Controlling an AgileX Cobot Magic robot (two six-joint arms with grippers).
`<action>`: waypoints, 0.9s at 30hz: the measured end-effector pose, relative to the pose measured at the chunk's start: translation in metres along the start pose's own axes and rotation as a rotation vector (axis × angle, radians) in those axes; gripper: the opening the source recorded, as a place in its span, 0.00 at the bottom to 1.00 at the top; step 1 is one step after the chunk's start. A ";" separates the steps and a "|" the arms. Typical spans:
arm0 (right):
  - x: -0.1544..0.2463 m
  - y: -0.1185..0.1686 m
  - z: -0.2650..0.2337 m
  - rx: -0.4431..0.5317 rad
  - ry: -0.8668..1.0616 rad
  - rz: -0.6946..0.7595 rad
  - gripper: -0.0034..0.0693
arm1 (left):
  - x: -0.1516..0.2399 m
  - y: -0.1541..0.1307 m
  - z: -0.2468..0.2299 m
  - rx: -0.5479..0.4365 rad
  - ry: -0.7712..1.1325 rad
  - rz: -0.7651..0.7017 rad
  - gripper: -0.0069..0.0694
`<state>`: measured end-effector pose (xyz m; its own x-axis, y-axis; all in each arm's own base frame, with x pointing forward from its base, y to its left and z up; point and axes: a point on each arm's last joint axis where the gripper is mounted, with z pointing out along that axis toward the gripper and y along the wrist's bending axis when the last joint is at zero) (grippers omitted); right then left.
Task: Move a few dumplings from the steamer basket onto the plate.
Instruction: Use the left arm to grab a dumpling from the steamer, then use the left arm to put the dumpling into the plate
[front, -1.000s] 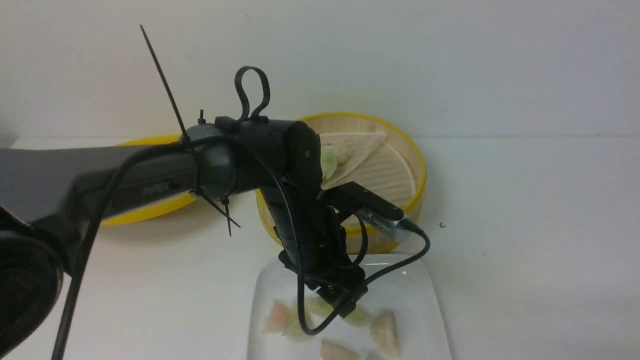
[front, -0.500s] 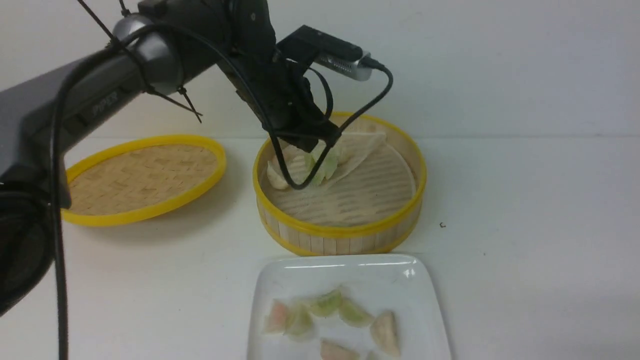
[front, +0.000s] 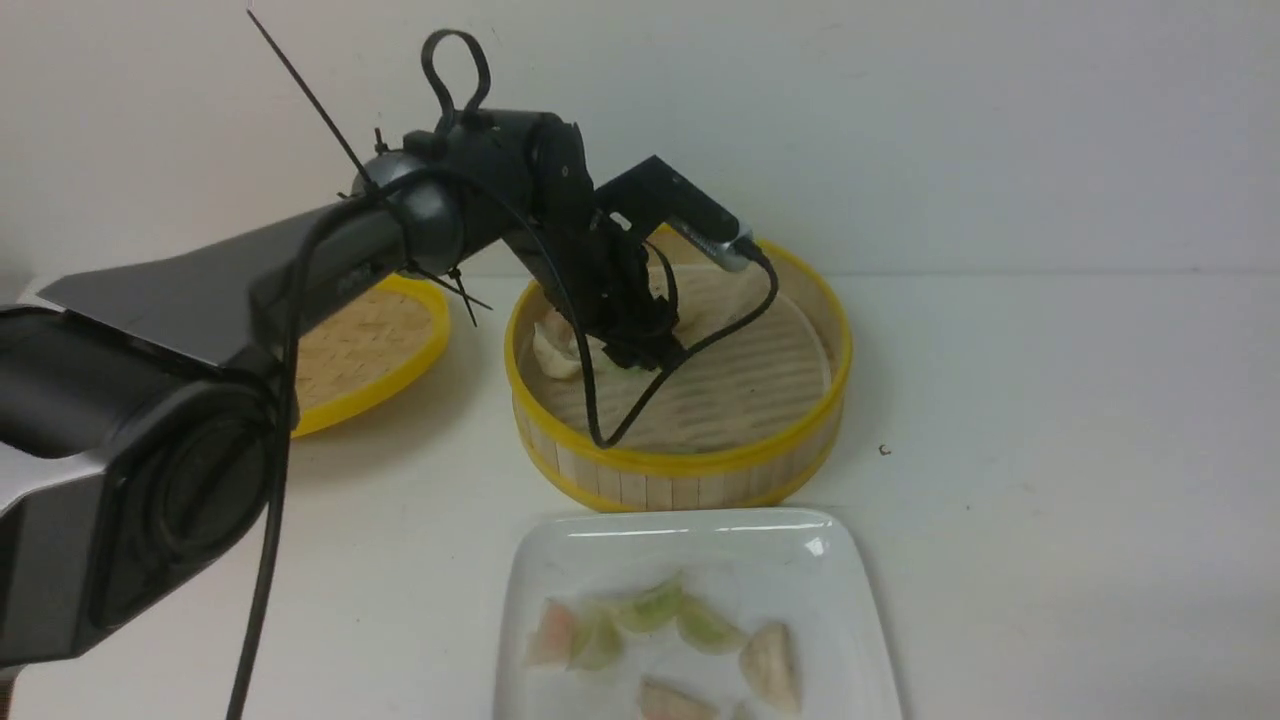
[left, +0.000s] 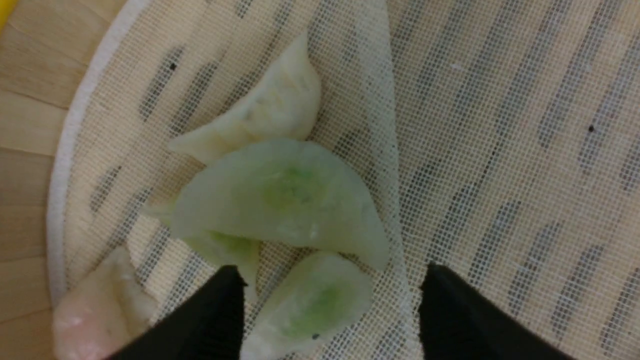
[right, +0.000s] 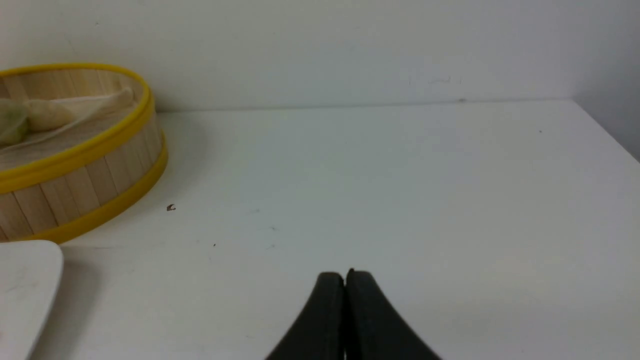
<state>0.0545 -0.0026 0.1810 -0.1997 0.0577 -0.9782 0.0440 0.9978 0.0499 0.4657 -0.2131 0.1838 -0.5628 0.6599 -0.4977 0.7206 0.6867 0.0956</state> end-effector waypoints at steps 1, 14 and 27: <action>0.000 0.000 0.000 0.000 0.000 0.000 0.03 | 0.002 0.000 0.005 0.005 0.009 -0.003 0.73; 0.000 0.000 0.000 0.000 0.000 0.000 0.03 | 0.008 -0.003 0.020 0.033 0.040 -0.076 0.50; 0.000 0.000 0.000 0.000 0.000 0.000 0.03 | -0.030 -0.001 -0.045 0.117 0.101 -0.207 0.31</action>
<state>0.0545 -0.0026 0.1810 -0.1997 0.0577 -0.9782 0.0440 0.9978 0.0499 0.4635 -0.2195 0.2376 -0.7363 0.5401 -0.4076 0.6245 0.7743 -0.1023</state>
